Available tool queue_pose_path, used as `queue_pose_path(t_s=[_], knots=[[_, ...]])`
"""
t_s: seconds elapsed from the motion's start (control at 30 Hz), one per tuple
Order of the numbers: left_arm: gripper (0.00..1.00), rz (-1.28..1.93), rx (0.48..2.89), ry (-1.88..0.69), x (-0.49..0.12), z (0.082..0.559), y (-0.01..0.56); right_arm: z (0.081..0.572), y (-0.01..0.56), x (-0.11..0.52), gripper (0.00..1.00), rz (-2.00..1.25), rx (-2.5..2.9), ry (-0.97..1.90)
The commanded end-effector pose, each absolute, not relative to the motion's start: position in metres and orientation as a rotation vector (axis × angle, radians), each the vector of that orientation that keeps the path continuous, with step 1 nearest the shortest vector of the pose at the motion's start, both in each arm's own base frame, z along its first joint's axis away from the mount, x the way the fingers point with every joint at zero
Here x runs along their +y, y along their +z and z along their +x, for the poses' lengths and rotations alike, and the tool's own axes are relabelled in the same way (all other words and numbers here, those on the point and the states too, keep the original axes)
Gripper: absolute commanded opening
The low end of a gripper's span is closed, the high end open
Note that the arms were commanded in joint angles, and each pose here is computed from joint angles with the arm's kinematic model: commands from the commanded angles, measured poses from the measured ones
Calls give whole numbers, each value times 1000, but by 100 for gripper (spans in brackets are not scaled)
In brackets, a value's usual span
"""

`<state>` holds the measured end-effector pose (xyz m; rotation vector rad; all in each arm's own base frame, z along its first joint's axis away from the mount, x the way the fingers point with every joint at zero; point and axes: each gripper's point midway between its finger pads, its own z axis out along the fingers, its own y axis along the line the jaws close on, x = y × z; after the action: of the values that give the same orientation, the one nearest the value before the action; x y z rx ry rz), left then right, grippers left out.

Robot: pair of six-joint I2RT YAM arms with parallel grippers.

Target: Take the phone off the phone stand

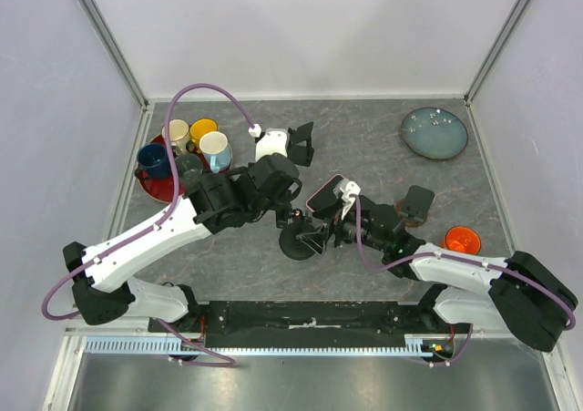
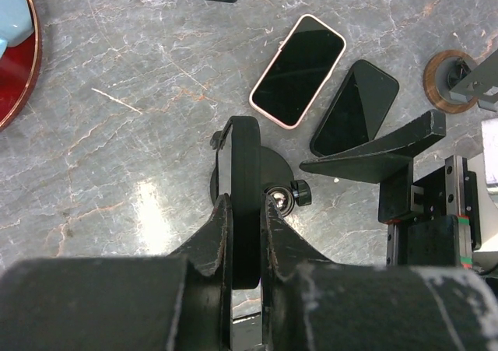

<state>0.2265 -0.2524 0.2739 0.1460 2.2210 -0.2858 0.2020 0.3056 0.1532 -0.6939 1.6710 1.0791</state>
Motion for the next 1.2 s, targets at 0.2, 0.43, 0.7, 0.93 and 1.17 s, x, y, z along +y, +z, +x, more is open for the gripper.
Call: queue_pose_path(t_s=[0.2, 0.43, 0.7, 0.93, 1.17], knots=[[2, 33, 2079, -442, -277, 241, 317, 222, 165, 320, 98, -667, 1555, 985], [2, 26, 2085, -469, -282, 240, 315, 229, 161, 338, 91, -628, 1524, 946], [2, 24, 2095, -479, -283, 238, 312, 238, 147, 346, 73, -569, 1519, 892], [2, 28, 2088, -459, -276, 237, 313, 234, 141, 342, 32, -595, 1521, 883], [2, 149, 2047, -436, -270, 236, 321, 231, 134, 344, 0, -624, 1543, 889]])
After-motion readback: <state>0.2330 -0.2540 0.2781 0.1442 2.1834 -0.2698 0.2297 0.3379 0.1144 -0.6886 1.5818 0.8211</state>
